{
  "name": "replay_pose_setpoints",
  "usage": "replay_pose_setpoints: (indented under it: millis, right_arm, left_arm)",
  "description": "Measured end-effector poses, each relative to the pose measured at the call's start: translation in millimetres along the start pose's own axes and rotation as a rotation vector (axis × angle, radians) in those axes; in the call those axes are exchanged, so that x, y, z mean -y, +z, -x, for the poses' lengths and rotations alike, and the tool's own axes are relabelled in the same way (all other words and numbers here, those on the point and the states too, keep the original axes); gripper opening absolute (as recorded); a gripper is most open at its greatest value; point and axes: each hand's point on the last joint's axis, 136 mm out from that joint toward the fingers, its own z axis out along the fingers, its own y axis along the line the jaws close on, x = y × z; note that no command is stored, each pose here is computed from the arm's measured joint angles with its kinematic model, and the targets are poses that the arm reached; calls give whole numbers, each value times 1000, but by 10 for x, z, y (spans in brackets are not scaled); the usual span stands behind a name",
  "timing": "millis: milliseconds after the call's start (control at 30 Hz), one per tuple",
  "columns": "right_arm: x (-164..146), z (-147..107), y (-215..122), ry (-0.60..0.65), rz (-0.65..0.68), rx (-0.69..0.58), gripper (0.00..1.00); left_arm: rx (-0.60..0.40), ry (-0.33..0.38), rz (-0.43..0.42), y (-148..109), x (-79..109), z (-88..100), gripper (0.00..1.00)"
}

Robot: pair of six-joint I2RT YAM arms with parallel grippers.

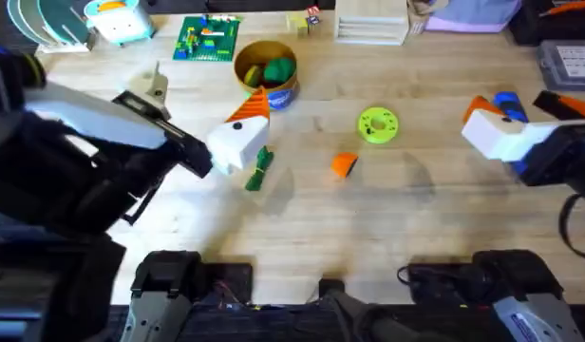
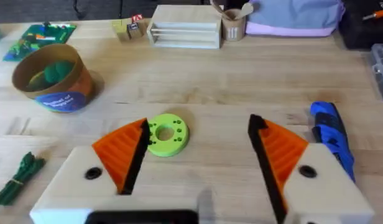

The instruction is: Pick up the gripper from the table and insert it into the empty holder that is missing its gripper. Then pick up a screw, insert it into the mounting hole, and use the screwdriver to tighten it. Finally, clean up the table by picking up the vegetable and placing it into the bucket.

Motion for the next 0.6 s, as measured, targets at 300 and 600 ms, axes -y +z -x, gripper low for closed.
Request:
replay_pose_setpoints:
  millis: [300,600]
  right_arm:
    - [-32,147,-93,1,7,-6,991]
    - [-31,142,-93,1,7,-8,989]
  left_arm:
    - [-8,7,-85,-71,175,274,992]
    - [-25,-10,-101,-73,203,230,584]
